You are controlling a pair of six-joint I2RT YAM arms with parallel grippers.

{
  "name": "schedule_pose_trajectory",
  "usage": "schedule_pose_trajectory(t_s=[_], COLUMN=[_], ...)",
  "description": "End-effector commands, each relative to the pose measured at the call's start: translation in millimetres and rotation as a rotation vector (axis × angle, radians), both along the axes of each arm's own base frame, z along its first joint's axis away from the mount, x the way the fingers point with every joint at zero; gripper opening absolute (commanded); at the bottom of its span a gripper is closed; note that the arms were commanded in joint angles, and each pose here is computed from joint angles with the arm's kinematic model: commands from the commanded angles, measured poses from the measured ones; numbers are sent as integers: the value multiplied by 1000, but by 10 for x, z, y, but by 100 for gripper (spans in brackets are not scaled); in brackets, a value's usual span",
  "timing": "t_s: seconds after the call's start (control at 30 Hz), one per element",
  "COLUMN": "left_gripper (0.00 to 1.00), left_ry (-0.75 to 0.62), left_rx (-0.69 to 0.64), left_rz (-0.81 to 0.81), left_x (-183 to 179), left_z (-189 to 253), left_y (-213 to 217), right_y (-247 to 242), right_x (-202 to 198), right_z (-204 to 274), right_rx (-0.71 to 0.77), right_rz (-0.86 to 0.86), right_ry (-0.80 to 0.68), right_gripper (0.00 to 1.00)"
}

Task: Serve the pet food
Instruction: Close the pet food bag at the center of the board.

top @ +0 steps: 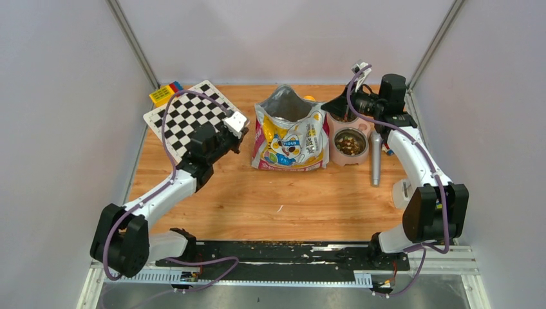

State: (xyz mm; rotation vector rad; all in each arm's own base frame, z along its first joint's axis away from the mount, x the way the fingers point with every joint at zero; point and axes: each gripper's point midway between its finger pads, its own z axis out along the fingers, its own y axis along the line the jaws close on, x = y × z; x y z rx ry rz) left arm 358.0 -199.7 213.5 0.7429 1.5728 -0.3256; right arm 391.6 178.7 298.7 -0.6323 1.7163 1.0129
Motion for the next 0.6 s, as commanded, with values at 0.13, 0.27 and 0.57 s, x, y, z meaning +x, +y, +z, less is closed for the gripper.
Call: schedule_pose_trajectory(t_s=[0.13, 0.27, 0.57], left_gripper=[23, 50, 59], left_ry=[2, -4, -17], left_rx=[-123, -86, -14], left_rz=[-141, -287, -341], left_x=[-123, -294, -290], left_z=[151, 184, 75], left_y=[-71, -354, -640], right_y=[58, 54, 67], right_x=[-40, -28, -42], right_z=[285, 282, 266], right_rx=[43, 42, 47], right_rz=[40, 35, 44], right_ry=[-84, -85, -74], right_gripper=[0, 0, 0])
